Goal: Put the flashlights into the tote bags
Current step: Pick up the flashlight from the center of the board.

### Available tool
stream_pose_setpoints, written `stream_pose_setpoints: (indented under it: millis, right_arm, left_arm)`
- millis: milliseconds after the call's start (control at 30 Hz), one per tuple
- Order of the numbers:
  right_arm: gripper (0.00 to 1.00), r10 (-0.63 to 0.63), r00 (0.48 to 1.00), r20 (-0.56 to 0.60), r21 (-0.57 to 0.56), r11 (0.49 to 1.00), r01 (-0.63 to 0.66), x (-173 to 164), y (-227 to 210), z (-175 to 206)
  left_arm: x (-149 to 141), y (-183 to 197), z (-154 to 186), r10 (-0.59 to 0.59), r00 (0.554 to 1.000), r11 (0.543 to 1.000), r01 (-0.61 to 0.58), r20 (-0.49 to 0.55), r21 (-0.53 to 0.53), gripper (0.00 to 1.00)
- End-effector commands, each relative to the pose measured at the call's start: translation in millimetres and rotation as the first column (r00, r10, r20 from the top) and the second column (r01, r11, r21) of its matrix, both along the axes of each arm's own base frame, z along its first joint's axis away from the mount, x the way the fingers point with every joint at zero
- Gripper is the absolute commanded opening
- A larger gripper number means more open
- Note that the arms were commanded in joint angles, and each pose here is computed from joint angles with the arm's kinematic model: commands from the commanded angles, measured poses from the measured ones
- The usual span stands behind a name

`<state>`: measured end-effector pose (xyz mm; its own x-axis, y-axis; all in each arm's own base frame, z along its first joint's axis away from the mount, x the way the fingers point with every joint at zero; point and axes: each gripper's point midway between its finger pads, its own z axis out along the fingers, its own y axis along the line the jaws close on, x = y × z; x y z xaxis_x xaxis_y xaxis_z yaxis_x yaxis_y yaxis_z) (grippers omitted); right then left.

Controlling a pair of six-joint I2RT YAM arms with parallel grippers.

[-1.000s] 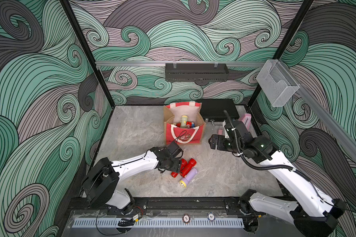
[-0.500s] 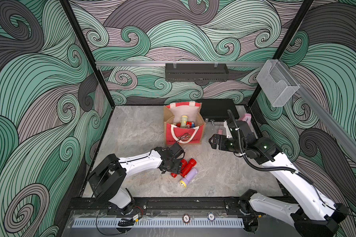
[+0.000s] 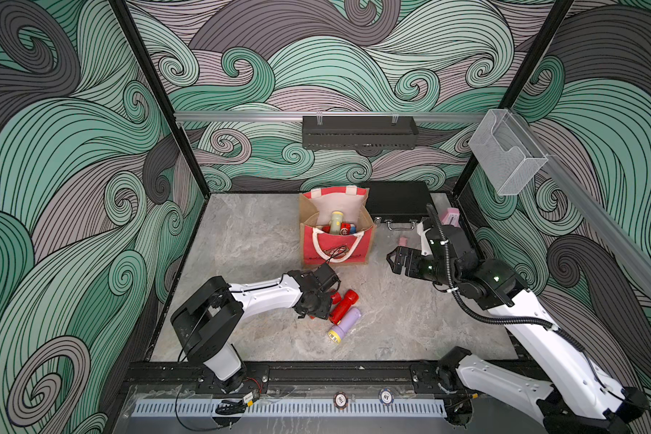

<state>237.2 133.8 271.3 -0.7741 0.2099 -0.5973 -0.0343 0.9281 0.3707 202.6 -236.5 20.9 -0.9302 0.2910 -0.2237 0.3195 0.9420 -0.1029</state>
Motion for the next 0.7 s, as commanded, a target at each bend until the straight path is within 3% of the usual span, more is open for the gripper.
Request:
stream_pose_setpoints:
  millis: [0, 667]
  right_arm:
    - [1.0, -0.071, 0.997, 0.028, -0.004, 0.997, 0.071, 2, -16, 5]
    - [1.0, -0.124, 0.991, -0.054, -0.006, 0.992, 0.124, 7, -21, -24]
  left_arm:
    - [-3, 1, -7, -0.001, 1.0, 1.0, 0.001, -0.004, 0.013, 0.63]
    - [-19, 17, -5, 0.048, 0.999, 0.999, -0.048, -0.016, 0.001, 0.24]
